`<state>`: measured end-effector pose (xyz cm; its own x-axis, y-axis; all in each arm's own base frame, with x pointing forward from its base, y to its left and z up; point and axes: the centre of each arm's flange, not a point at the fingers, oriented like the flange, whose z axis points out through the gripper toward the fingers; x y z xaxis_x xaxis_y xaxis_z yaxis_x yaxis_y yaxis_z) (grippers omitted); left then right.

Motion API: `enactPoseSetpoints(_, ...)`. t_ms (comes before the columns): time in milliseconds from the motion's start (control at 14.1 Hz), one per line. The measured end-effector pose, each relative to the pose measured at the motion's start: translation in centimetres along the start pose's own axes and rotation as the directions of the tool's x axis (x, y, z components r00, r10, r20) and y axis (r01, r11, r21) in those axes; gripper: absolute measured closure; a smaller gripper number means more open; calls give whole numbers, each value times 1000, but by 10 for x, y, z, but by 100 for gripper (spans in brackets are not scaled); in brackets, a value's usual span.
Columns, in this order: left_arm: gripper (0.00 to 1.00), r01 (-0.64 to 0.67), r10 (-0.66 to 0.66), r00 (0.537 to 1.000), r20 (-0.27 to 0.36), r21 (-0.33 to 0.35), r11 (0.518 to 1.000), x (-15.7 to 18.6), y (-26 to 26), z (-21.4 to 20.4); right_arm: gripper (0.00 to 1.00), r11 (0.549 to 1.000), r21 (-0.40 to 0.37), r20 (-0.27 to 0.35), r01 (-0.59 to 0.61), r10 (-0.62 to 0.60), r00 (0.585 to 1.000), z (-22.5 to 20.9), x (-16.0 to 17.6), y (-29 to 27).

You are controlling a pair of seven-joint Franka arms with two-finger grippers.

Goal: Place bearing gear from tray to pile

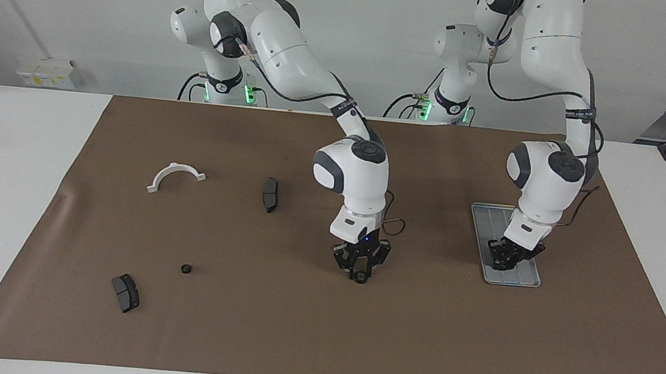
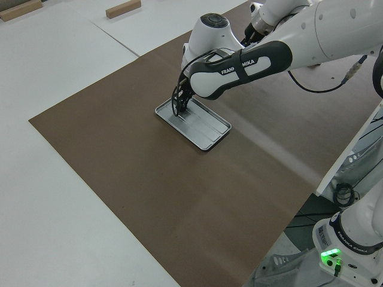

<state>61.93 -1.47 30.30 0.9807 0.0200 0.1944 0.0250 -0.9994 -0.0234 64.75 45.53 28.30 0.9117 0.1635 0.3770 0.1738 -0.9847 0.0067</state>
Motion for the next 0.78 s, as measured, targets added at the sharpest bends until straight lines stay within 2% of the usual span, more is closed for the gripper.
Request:
enactPoseSetpoints(71, 66, 0, 0, 1000, -7, 0, 1000, 3, 0, -5, 66, 1000, 0, -1, 0, 0, 1000, 0, 0, 0)
enactPoseSetpoints(354, 66, -52, 51, 998, -42, -12, 999, 32, 31, -58, 66, 1000, -16, -3, -13, 13, 1000, -4, 8, 11)
enactPoseSetpoints(495, 66, -134, 134, 988, -71, 1, 991, 37, 68, -71, 66, 999, -32, -9, -41, 40, 999, -30, 27, 27)
enactPoseSetpoints(637, 66, -173, 173, 981, -88, 6, 985, 38, 116, -71, 66, 994, -60, -2, -90, 90, 996, -67, 47, 65)
enactPoseSetpoints(778, 66, -182, 180, 978, -102, -10, 983, 39, 167, -66, 66, 991, -90, 19, -100, 102, 995, -102, 56, 132)
